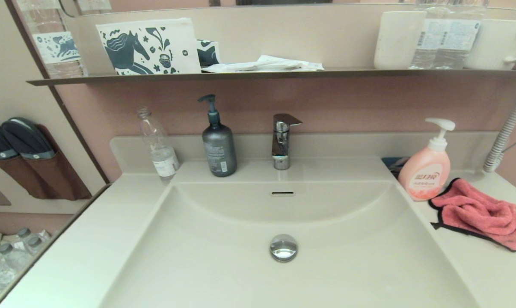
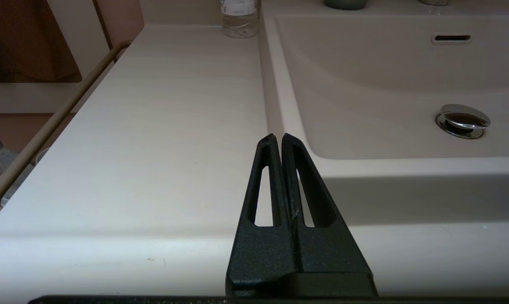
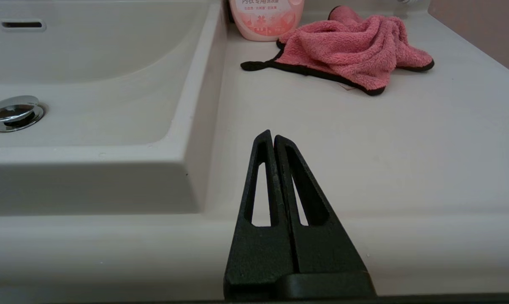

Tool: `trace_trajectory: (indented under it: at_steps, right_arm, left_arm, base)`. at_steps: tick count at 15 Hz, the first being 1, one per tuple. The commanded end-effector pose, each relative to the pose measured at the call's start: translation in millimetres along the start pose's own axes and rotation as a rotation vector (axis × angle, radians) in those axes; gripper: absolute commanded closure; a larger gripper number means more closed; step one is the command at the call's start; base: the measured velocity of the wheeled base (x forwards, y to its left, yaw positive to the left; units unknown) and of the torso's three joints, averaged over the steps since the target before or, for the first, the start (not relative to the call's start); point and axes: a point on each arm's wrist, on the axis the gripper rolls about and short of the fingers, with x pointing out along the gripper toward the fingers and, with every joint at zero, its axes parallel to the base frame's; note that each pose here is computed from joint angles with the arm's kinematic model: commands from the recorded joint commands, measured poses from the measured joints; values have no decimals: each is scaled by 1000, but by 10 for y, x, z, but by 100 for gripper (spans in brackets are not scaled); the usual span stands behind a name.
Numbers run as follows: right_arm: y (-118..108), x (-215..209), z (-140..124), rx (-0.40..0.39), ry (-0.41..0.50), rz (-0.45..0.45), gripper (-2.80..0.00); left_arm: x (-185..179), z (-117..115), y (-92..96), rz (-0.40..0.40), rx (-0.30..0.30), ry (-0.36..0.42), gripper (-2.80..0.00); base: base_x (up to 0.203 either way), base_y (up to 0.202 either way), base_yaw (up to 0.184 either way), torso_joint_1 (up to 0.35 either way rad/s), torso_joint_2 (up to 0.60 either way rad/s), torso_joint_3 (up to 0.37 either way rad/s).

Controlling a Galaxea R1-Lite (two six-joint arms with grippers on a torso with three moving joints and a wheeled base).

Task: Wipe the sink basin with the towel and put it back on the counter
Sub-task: Turn on the faucet

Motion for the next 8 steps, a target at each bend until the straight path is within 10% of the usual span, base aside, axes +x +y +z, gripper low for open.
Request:
trace_trajectory:
  at_steps: [1, 8]
  right_arm:
    - [0, 1, 1, 0, 1, 0, 0]
    - [0, 1, 1, 0, 1, 0, 0]
  left_arm:
    - [0, 0, 0, 0, 0, 0, 0]
    - [0, 0, 0, 0, 0, 0, 0]
  base:
    - [0, 0, 0, 0, 0, 0]
    - [0, 0, 0, 0, 0, 0]
